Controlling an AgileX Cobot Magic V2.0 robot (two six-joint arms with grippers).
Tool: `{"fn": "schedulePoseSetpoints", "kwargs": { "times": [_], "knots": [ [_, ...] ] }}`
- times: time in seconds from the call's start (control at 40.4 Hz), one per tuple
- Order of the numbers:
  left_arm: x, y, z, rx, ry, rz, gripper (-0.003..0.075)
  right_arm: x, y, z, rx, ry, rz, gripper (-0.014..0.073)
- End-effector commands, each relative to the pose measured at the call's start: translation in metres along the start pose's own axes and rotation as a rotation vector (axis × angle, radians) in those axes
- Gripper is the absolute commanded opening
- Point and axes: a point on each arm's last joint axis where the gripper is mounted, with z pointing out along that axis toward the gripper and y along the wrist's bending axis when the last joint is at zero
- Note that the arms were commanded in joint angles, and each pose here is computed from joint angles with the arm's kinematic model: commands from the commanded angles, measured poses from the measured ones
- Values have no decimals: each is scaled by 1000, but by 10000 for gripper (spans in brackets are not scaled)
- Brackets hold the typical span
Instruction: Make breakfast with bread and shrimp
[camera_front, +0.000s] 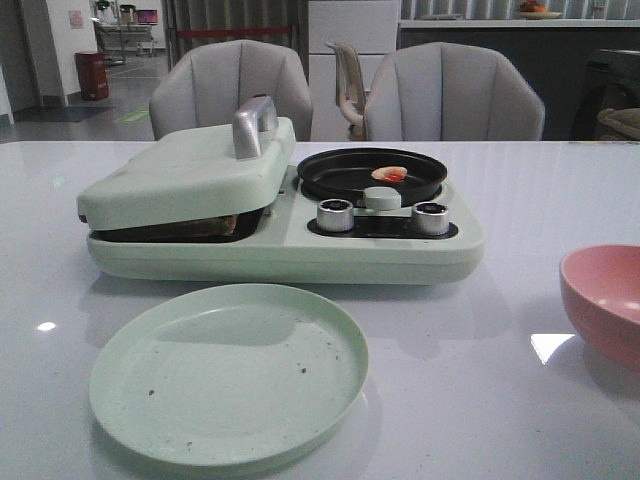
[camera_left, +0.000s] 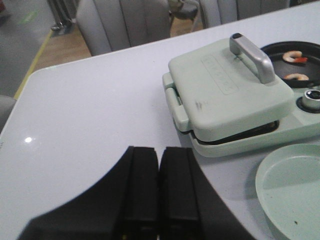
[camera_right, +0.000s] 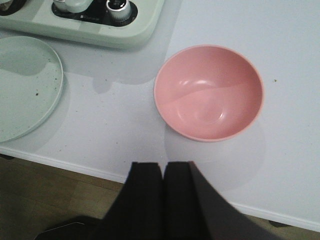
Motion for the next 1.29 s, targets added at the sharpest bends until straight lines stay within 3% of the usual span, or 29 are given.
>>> {"fn": "schedulePoseSetpoints", "kwargs": {
  "times": [0.0, 0.173, 0.421, 1.264],
  "knots": [
    [14, 1, -6, -62, -182, -69, 101, -12, 0, -5, -1, -85, -15, 44],
    [58, -2, -4, -130, -298, -121, 101, -12, 0, -5, -1, -85, -15, 44],
    [75, -1, -1, -178, -478, -125, 101, -12, 0, -5, -1, -85, -15, 44],
    [79, -1, 1, -175, -465, -126, 101, -12, 0, -5, -1, -84, -15, 44]
  ]
}}
